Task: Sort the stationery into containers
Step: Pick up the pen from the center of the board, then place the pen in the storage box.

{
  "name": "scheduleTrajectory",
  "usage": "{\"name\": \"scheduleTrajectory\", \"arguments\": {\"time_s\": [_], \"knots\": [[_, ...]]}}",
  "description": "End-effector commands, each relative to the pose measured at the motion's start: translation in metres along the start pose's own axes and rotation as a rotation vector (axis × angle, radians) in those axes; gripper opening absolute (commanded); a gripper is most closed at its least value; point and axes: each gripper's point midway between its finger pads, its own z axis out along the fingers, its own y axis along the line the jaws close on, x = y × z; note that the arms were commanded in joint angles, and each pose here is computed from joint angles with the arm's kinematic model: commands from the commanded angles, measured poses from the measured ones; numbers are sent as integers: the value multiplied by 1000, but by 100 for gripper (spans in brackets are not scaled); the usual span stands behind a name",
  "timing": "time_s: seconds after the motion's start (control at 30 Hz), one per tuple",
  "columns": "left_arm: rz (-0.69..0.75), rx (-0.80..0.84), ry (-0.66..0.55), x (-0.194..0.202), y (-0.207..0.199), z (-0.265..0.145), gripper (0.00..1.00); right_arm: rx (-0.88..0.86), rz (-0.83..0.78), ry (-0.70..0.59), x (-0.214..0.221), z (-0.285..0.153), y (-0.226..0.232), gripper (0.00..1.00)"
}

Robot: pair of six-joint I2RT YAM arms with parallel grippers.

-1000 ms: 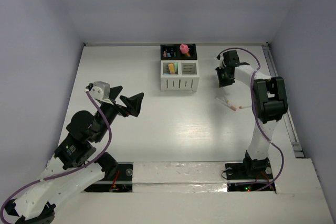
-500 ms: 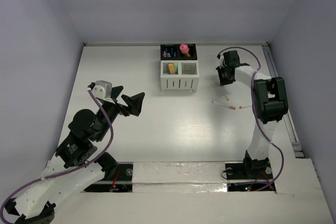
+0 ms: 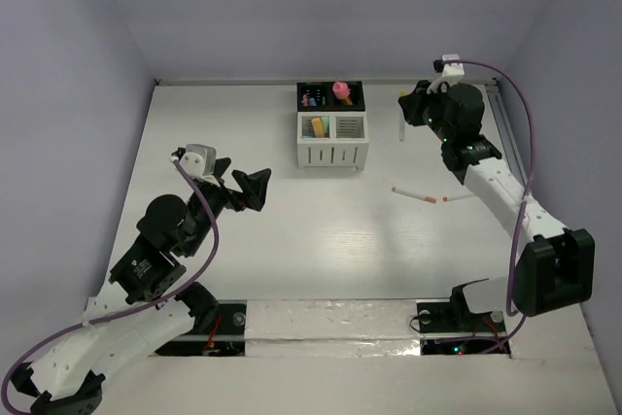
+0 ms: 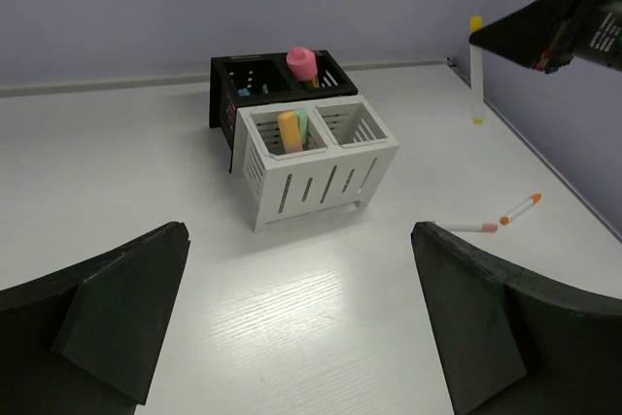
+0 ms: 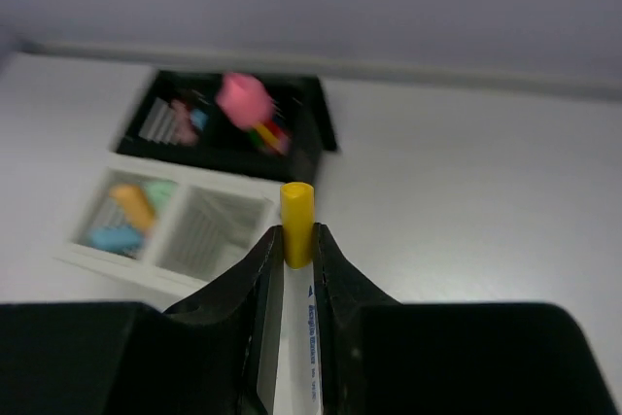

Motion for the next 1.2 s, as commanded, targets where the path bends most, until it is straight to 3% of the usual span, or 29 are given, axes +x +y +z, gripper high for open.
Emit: {"name": "scheduleTrajectory", "arguments": {"time_s": [0.0, 0.13, 0.3, 1.03, 1.07, 1.17], "knots": [[-7, 0, -24, -5, -1, 6, 99, -198, 80, -220, -43, 2, 60, 0], [-5, 2, -24, -4, -1, 7, 99, -293, 120, -355, -64, 15, 94, 0], [-4, 2, -25, -4, -1, 6, 99, -345, 149, -416, -72, 39, 119, 0], [-9, 11, -43, -10, -1, 3, 99, -233, 73, -332, -1, 102, 109, 6], [-9, 10, -45, -10, -1, 3, 99, -234, 74, -330, 0, 102, 109, 7], [-9, 12, -46, -11, -1, 3, 99, -238, 83, -328, 4, 97, 109, 24]]}}
